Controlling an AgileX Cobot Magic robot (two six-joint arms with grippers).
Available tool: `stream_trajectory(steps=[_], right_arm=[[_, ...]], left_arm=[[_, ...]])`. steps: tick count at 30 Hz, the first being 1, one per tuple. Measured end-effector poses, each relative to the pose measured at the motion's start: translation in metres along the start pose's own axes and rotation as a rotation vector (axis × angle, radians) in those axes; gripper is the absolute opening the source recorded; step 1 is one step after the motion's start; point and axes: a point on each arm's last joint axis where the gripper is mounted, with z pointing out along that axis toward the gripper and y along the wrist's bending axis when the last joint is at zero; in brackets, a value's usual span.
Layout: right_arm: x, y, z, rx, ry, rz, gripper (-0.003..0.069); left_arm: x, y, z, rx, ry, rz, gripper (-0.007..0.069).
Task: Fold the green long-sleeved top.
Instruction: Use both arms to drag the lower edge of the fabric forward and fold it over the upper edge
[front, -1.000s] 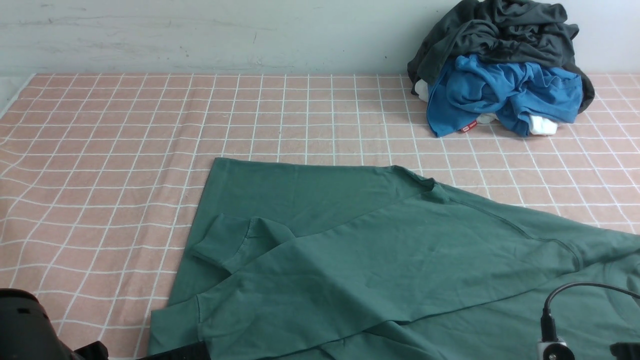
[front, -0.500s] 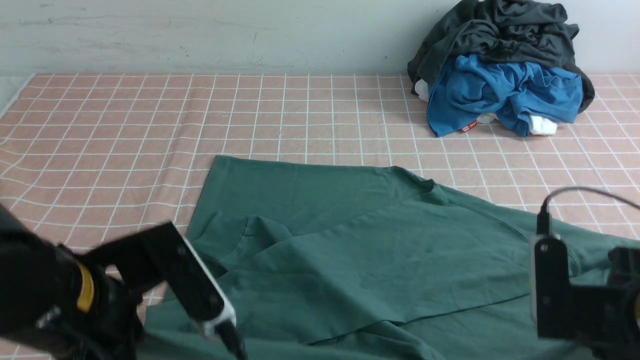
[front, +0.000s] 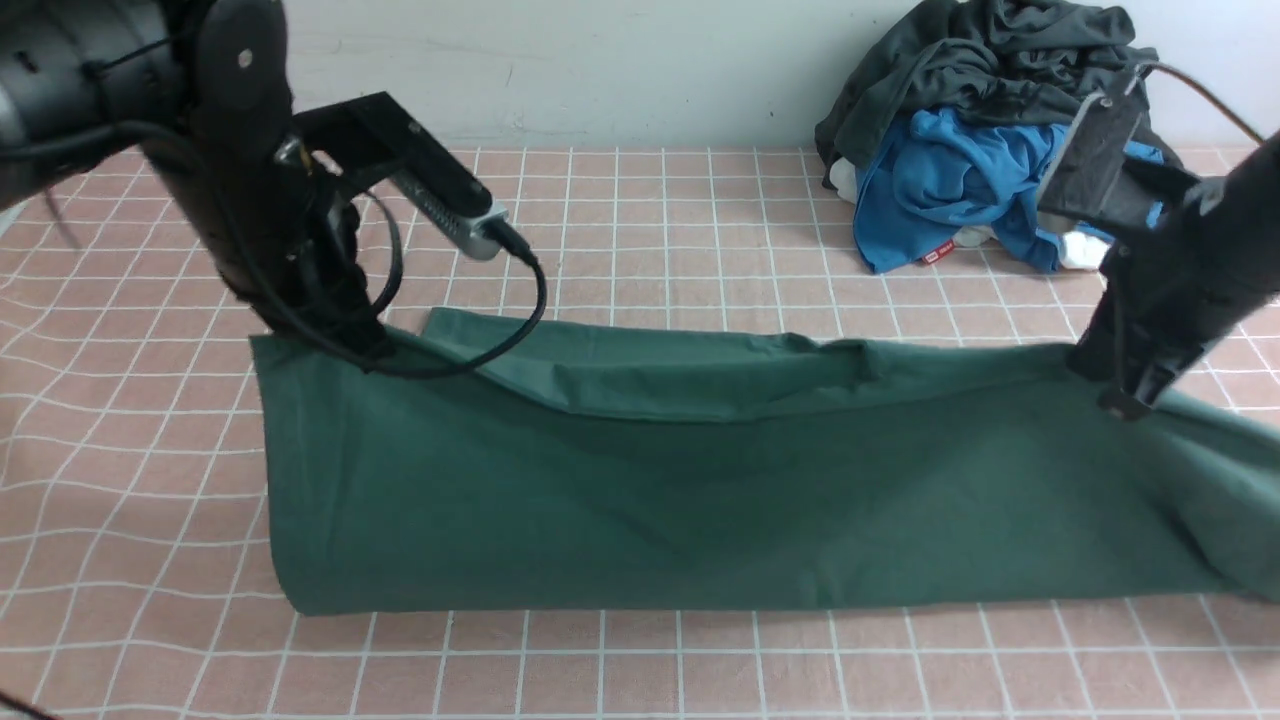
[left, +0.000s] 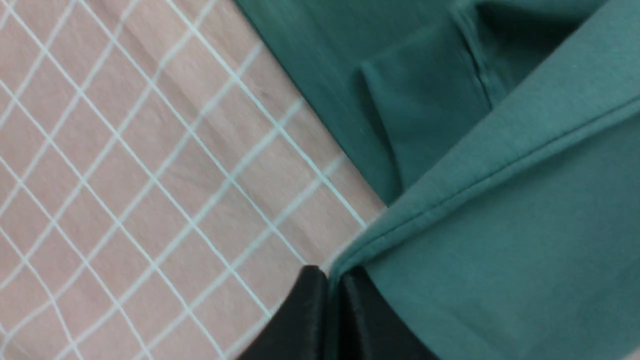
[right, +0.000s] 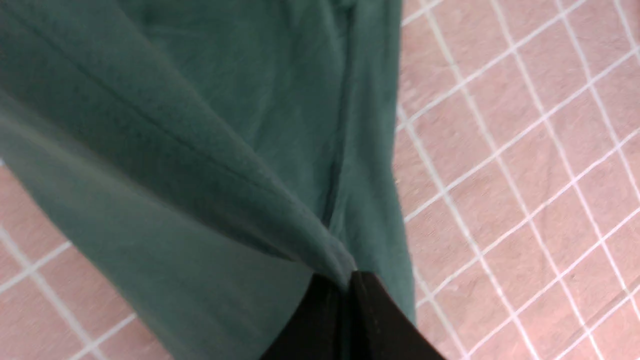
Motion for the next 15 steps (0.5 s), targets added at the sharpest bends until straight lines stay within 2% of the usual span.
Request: stream_trajectory(steps=[4, 8, 12, 15], right_arm=[[-0.010, -0.021, 0.030, -0.025, 0.034, 0.009, 0.0005], [-0.015, -0.029, 0.055, -0.039, 0.052, 0.025, 0.0005], [-0.014, -0.036, 0.076, -0.025, 0.058, 0.078, 0.0016], [-0.009, -0.044, 0.093, 0.019, 0.071, 0.157, 0.0052]], left_arm=[[-0.034, 0.017, 0.034, -0.014, -0.005, -0.001, 0.0018], [-0.054, 0.025, 0.065, -0.037, -0.013, 0.011, 0.0018], [-0.064, 0.030, 0.090, -0.064, -0.023, 0.027, 0.0034], [-0.067, 0.034, 0.110, -0.076, -0.049, 0.021, 0.0071]])
